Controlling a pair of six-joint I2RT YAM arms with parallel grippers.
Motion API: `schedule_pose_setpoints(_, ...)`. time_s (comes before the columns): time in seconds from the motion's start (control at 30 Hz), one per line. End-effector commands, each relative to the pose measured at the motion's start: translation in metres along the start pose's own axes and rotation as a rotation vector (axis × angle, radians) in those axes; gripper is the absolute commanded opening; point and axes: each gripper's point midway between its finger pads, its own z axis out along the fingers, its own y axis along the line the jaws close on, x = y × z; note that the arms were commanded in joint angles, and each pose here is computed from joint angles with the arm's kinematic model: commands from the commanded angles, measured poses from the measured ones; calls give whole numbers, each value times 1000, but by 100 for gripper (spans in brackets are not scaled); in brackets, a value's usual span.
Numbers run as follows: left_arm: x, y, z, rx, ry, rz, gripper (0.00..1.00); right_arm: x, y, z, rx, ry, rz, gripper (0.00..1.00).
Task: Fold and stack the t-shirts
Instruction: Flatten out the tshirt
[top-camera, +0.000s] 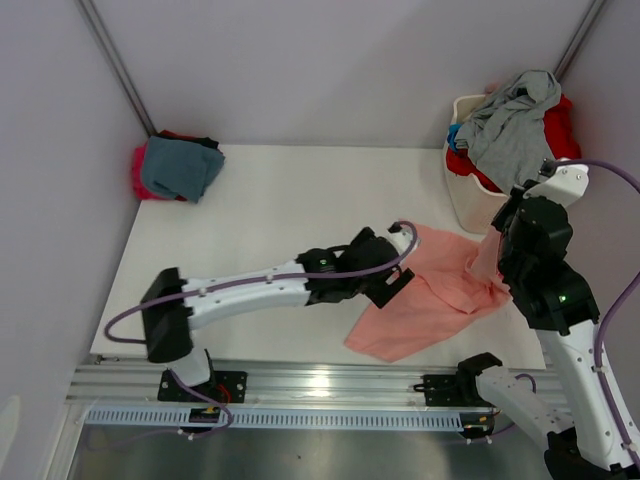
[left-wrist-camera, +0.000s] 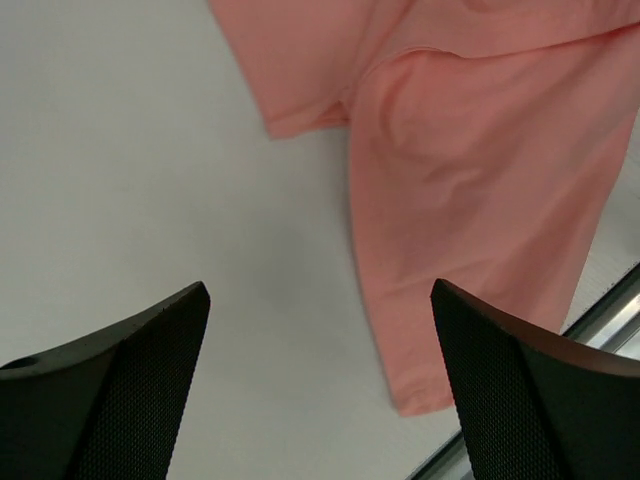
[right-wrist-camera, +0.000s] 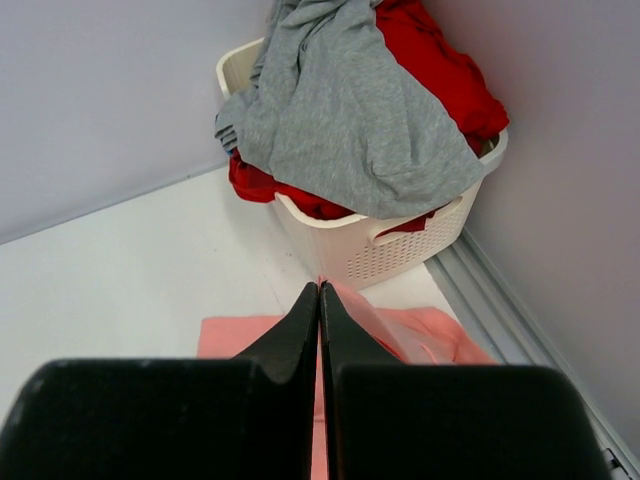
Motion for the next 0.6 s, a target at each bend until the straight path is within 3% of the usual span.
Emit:
schedule_pose_setpoints(0.0, -10, -47, 41, 218, 60, -147, 95, -1, 1, -6, -18, -1, 14, 0)
schedule_pose_setpoints(0.07, 5, -55, 62, 220, 135, -157, 95, 1, 3, -10, -36, 8, 12, 0)
schedule_pose_setpoints(0.1, -7, -59, 67, 225, 124, -162, 95, 3, 4, -10, -42, 14, 17, 0)
schedule_pose_setpoints(0.13, 19, -65, 86, 214, 213, -148, 95, 6, 6, -12, -55, 24, 13, 0)
schedule_pose_setpoints(0.23, 34, -78, 105, 232, 290, -161, 95, 18, 13, -14, -88, 58, 16, 0)
schedule_pose_setpoints(0.43, 54, -88, 122, 241, 367, -182, 95, 45, 22, -17, -117, 114, 2, 0)
schedule_pose_setpoints(0.57, 90, -86, 135, 190, 468, -167, 93, 48, 23, -20, -126, 120, -7, 0)
